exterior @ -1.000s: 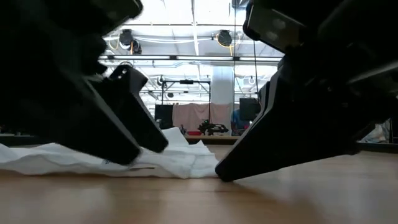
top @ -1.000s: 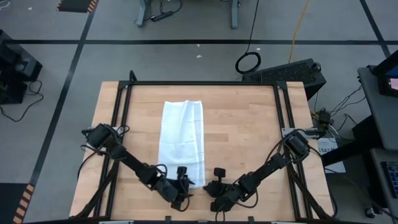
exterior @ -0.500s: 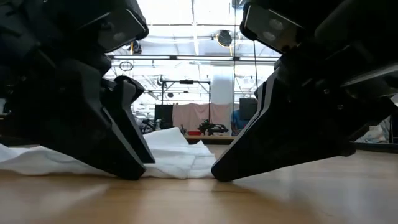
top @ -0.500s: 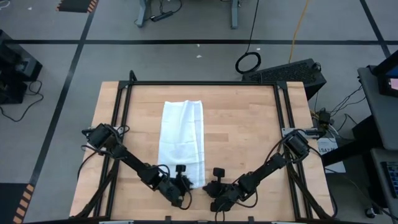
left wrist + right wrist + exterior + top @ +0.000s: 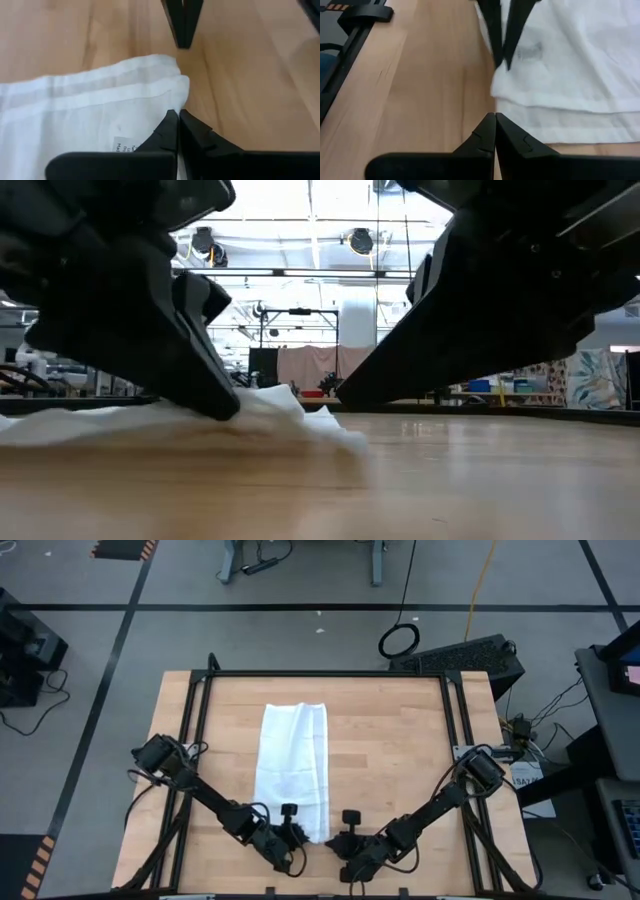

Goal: Roll napkin
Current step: Fold the white table napkin

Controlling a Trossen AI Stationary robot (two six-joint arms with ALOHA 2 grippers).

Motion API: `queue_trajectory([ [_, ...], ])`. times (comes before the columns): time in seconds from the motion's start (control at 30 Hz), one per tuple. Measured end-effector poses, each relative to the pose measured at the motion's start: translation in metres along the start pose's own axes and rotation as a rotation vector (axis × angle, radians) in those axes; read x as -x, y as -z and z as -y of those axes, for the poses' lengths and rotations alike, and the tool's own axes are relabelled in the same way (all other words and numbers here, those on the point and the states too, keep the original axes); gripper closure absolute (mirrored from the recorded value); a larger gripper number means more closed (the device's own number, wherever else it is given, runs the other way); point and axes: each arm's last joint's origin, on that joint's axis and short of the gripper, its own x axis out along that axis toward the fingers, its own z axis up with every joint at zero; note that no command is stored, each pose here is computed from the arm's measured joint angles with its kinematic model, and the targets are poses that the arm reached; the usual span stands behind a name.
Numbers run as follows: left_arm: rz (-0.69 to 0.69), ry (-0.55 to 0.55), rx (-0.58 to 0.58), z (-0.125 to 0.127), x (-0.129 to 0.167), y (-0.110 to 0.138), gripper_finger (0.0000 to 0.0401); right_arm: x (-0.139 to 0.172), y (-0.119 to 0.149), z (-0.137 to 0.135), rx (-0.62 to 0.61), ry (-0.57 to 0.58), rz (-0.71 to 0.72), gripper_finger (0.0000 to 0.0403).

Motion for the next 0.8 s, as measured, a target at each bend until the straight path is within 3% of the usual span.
queue_trajectory([
  [0.3,-0.049,0.010,0.063,-0.002,-0.001,0.004,0.0350,-0.014,0.007,0.004,-0.009,-0.009,-0.015,0.0403],
  [0.6,-0.055,0.026,0.108,-0.001,-0.001,0.004,0.0360,-0.018,0.009,0.003,-0.001,-0.020,-0.001,0.0403],
  [0.8,-0.054,0.026,0.111,-0.001,-0.001,0.004,0.0310,-0.019,0.009,0.004,0.005,-0.038,-0.015,0.0403],
])
